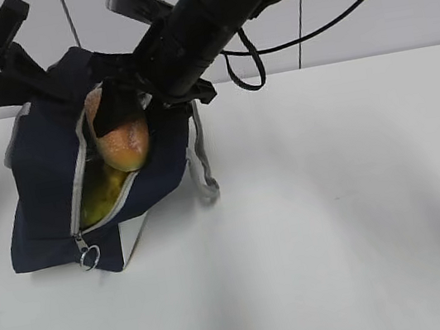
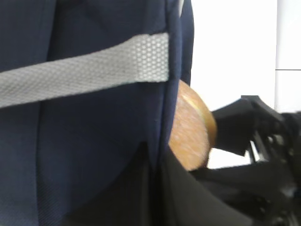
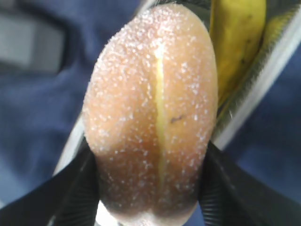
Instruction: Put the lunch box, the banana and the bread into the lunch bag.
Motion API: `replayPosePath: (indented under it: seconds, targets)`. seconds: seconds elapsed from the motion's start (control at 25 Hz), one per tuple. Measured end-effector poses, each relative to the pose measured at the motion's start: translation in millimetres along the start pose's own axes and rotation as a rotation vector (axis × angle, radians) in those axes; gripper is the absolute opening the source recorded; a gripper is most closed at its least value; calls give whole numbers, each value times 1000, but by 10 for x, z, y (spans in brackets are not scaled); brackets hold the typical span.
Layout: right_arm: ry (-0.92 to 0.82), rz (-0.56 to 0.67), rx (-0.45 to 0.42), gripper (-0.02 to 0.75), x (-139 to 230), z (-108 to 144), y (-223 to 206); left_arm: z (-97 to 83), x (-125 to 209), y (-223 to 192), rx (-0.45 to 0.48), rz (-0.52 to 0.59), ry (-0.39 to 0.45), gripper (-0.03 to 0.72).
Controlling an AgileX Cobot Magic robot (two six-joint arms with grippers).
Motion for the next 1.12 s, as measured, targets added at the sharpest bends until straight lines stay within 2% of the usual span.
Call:
replayPosePath:
  seconds: [0.24, 0.44, 0.56, 0.88, 1.12]
  targets:
    - [-92, -40, -55, 425, -91, -65, -243, -17, -1, 10, 6, -4, 0, -3]
    - [-113, -57, -88, 567, -103, -106, -386, -17, -1, 10, 6, -4, -1, -3]
    - [-84, -53, -84, 611, -120, -100, -386, -17, -1, 10, 6, -4, -1, -3]
    - [2, -46, -47, 622, -203, -78, -270, -17, -1, 10, 6, -4, -1, -3]
    - [72, 51, 18, 621, -180, -135, -3, -18, 1, 10, 6, -3, -1, -3]
Point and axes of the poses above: a point on each arm's last joint axis where the gripper is mounted, y pointing back along that axis away from the gripper, z along the wrist's bending axis when the last joint is at zero, x = y × z, the point moved 9 cm from there along -y, pointing out along that axis toward the gripper, and after that the axes turned 8 degrees about y, right-handed, at the moved point
